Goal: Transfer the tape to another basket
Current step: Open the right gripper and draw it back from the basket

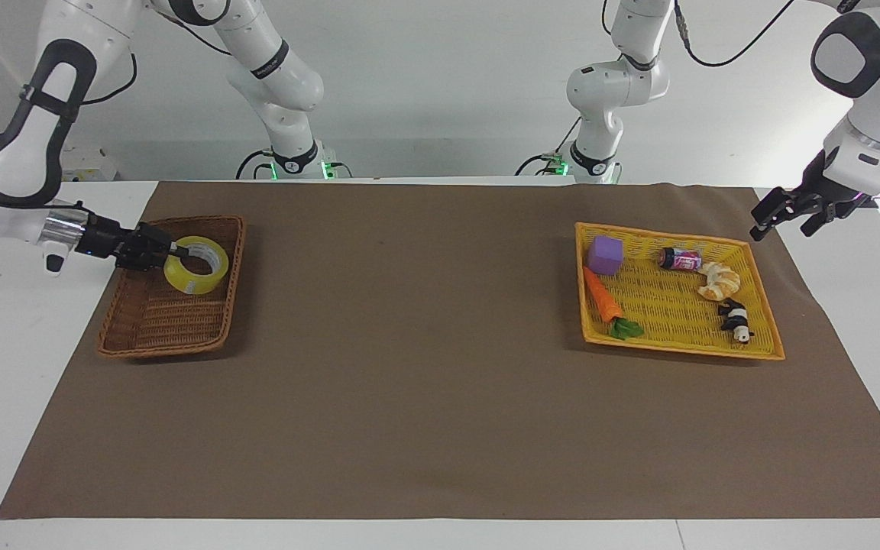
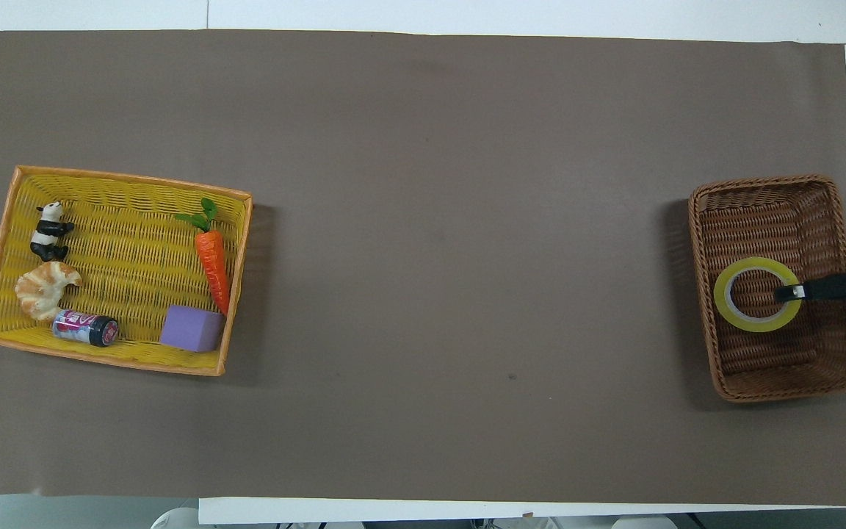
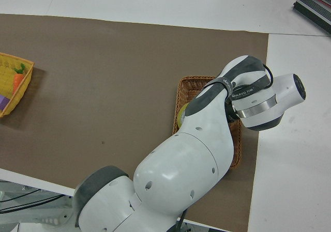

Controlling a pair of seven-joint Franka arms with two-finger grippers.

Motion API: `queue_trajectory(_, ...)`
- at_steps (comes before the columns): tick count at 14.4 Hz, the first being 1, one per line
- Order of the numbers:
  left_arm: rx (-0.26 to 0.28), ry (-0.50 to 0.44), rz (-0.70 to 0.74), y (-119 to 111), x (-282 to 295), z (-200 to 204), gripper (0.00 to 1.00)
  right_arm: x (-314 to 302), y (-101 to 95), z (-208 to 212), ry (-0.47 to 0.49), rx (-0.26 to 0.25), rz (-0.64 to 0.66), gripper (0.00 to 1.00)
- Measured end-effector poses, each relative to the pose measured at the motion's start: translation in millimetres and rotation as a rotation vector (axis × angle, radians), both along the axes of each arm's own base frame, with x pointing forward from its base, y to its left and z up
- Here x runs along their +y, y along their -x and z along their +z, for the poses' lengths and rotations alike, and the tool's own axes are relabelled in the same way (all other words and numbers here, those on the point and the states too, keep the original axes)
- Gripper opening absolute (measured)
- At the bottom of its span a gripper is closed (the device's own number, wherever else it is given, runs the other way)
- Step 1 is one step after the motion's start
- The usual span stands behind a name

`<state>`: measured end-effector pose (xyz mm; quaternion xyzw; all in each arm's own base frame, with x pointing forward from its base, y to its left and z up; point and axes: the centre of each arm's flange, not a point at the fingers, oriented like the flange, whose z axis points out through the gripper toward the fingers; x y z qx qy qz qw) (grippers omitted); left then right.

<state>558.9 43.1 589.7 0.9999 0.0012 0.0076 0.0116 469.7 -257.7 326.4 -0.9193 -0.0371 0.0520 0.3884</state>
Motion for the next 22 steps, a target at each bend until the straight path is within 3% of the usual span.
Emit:
queue_trajectory(5, -0.033, -0.003, -0.003, -2.9, -1.7, 4.0, 1.00, -4.3, 11.7, -16.3, 0.009, -0.013, -0.006, 0.54)
queue_trajectory(8, -0.066, -0.008, 0.006, -5.8, 3.6, 7.2, 1.00, -5.6, 8.0, -10.2, 0.041, -0.024, 0.011, 0.83)
queue_trajectory(10, -0.097, -0.039, 0.002, -8.8, 6.4, 10.8, 1.00, -5.0, -5.8, 15.1, 0.137, -0.057, 0.076, 1.00)
queue_trajectory(13, -0.087, -0.048, -0.006, -6.4, 3.7, 12.6, 1.00, 25.0, -39.7, 94.1, 0.352, -0.116, 0.199, 1.00)
queue_trajectory(15, -0.063, -0.046, -0.004, -2.3, 4.5, 14.5, 1.00, 61.1, -53.6, 146.1, 0.463, -0.135, 0.201, 1.00)
queue_trajectory(17, -0.035, -0.027, -0.017, 0.4, -2.7, 13.9, 1.00, 102.7, -61.9, 187.6, 0.577, -0.109, 0.148, 1.00)
queue_trajectory(19, -0.015, -0.012, -0.045, 2.1, -19.8, 14.8, 1.00, 144.8, -62.1, 218.0, 0.674, -0.048, 0.082, 1.00)
queue_trajectory(22, -0.003, -0.010, -0.064, 3.4, -30.2, 16.0, 1.00, 169.9, -53.1, 243.8, 0.737, 0.005, 0.032, 1.00)
